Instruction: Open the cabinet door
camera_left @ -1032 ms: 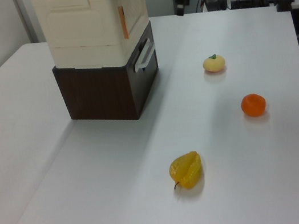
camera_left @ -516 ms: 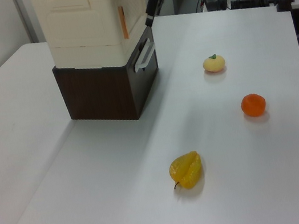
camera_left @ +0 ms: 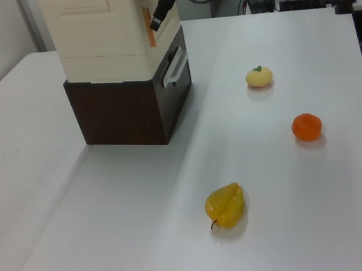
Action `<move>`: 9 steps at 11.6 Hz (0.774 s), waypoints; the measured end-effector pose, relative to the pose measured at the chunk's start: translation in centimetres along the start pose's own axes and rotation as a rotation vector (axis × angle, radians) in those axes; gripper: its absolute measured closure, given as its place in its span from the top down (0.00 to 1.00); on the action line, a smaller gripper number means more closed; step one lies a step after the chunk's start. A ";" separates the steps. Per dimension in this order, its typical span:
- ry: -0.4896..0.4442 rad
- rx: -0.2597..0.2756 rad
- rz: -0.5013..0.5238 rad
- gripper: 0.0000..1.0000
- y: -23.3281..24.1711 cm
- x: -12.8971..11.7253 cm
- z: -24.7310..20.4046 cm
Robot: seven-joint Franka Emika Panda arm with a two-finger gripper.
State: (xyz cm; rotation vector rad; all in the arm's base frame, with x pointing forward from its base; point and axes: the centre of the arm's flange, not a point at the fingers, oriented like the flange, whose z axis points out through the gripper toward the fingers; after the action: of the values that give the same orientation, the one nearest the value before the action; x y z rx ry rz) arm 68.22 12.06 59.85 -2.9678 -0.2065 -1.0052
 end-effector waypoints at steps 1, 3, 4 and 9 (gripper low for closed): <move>0.001 0.003 -0.005 0.88 -0.4 0.0 0.0; 0.002 0.002 -0.016 0.68 -0.9 0.0 0.0; 0.001 -0.008 -0.029 0.67 -1.0 0.0 0.0; -0.002 -0.015 -0.042 0.31 -1.2 -0.1 0.3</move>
State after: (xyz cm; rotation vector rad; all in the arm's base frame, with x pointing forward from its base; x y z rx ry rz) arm 68.16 13.27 59.45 -2.9908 -0.2631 -1.0120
